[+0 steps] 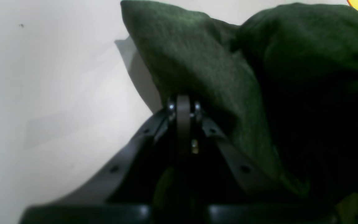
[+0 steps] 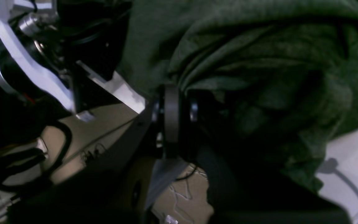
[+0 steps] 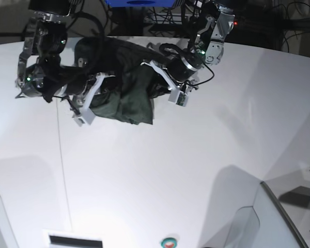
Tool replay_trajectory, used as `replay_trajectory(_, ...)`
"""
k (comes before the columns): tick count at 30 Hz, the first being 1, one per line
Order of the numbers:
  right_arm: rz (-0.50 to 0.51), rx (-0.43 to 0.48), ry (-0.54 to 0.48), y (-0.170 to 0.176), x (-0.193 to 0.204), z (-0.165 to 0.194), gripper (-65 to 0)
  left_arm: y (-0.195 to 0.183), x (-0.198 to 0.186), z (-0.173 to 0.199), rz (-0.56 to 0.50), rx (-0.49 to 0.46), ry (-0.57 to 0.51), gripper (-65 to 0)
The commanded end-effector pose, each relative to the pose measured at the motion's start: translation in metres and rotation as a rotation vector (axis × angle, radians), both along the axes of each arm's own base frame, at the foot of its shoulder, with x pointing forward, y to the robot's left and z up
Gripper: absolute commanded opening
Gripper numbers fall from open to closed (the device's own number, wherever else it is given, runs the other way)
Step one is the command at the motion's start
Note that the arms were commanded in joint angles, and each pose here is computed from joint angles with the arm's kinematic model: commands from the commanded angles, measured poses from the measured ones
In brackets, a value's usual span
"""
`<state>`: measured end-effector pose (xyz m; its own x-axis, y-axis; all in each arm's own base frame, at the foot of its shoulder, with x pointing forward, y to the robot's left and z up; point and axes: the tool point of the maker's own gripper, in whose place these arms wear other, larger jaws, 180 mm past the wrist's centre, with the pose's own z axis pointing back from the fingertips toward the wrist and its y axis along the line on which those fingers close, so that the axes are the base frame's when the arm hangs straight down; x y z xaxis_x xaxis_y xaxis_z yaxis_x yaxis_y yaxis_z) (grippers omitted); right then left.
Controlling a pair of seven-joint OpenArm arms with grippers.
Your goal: Layout the t-shirt on the table in an organized manner, then fold the t-shirt properly
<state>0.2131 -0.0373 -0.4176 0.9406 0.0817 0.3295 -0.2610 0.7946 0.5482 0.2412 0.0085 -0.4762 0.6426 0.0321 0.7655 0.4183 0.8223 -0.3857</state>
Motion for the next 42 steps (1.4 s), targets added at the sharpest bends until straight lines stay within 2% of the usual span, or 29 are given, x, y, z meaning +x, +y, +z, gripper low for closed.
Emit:
replay_trajectory(1, -0.012, 0.041, -0.049, 0.009, 0.013, 0.012, -64.4, -0.005, 0.006, 0.01, 0.002, -0.03, -0.033, -65.0)
replay_trajectory(5, -0.011, 0.064, -0.075, 0.018, 0.025, 0.014, -64.4, -0.015, 0.0, 0.009, -0.034, -0.033, -0.03, -65.0)
replay_trajectory(12, 0.076, 0.073, -0.069, 0.041, 0.03, 0.013, -64.4, -0.015, 0.001, 0.011, -0.033, -0.036, -0.036, -65.0)
replay_trajectory(15, 0.029, 0.075, -0.029, 0.041, 0.031, 0.011, -64.1, -0.011, 0.003, 0.012, -0.025, -0.031, -0.038, -65.0)
replay_trajectory(16, 0.016, 0.08, -0.008, 0.041, 0.029, 0.008, -63.5, -0.01, 0.003, 0.012, -0.024, -0.03, -0.04, -65.0)
replay_trajectory(18, 0.013, 0.085, 0.02, 0.042, 0.027, 0.003, -57.8, -0.005, 0.007, 0.017, -0.01, -0.03, -0.057, -65.0)
replay_trajectory(22, 0.013, 0.077, 0.043, 0.038, 0.023, -0.005, -37.5, 0.029, 0.018, 0.034, 0.067, -0.002, -0.108, -65.0)
replay_trajectory(24, 0.018, 0.075, 0.04, 0.039, 0.023, -0.004, -33.0, 0.047, 0.019, 0.034, 0.083, 0.043, -0.084, -65.0)
replay_trajectory(29, 0.022, 0.058, -0.023, 0.034, 0.035, 0.012, -32.3, 0.119, 0.02, 0.046, 0.171, 0.17, -0.095, -65.0)
replay_trajectory(32, 0.03, -0.005, -0.09, 0.014, 0.04, 0.027, -32.3, 0.158, 0.011, 0.047, 0.212, 0.239, -0.091, -65.0)
replay_trajectory(36, 0.005, -0.125, -0.211, -0.032, 0.037, 0.048, -32.6, 0.217, -0.016, 0.044, 0.274, 0.337, -0.047, -65.0)
replay_trajectory(39, -0.041, -0.16, -0.184, -0.059, 0.031, 0.032, -32.3, 0.253, -0.036, 0.044, 0.321, 0.389, -0.016, -65.0)
replay_trajectory(42, -0.059, -0.158, -0.149, -0.067, 0.028, 0.014, -32.3, 0.272, -0.051, 0.051, 0.325, 0.394, -0.013, -65.0)
